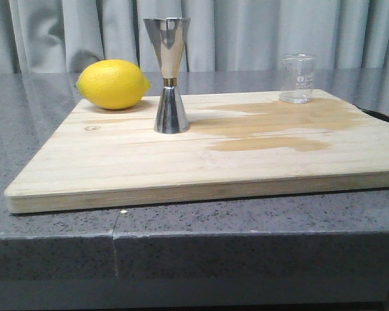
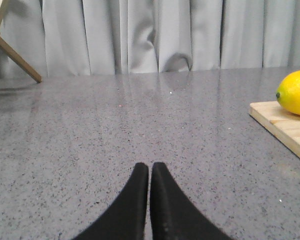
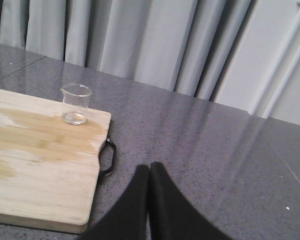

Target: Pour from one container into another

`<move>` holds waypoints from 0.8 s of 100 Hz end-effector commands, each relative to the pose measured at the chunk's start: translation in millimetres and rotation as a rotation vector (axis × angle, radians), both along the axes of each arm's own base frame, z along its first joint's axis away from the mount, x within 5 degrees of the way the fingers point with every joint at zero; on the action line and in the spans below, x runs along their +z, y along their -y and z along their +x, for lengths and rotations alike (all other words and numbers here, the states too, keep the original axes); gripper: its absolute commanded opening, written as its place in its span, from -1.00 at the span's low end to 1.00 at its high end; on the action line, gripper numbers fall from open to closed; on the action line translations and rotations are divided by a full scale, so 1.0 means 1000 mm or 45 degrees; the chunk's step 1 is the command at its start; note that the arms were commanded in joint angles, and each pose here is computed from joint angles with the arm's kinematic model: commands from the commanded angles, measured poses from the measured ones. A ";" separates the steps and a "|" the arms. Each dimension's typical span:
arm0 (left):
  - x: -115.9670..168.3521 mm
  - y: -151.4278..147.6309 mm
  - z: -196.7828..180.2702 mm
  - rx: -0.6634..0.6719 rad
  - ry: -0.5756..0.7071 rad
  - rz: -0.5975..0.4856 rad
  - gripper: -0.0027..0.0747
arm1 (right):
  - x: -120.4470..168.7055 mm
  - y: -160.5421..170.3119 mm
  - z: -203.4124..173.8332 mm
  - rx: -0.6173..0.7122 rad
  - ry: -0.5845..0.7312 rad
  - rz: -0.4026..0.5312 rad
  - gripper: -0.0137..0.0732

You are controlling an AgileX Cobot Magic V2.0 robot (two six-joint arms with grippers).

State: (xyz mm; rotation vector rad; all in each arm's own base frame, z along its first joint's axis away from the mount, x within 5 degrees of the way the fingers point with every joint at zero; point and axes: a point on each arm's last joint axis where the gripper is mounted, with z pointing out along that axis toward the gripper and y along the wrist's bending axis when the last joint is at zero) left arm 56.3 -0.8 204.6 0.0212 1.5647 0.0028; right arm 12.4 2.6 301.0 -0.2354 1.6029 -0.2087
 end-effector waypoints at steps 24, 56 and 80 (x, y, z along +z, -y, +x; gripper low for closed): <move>0.006 -0.001 -0.002 0.018 0.223 -0.014 -0.98 | 0.014 0.000 -0.003 -0.010 0.120 0.002 -0.82; 0.006 -0.001 -0.002 0.018 0.223 -0.014 -0.98 | 0.014 0.000 -0.003 -0.010 0.120 0.002 -0.82; 0.006 -0.001 -0.002 0.018 0.223 -0.014 -0.98 | 0.014 0.000 -0.003 -0.010 0.120 0.002 -0.82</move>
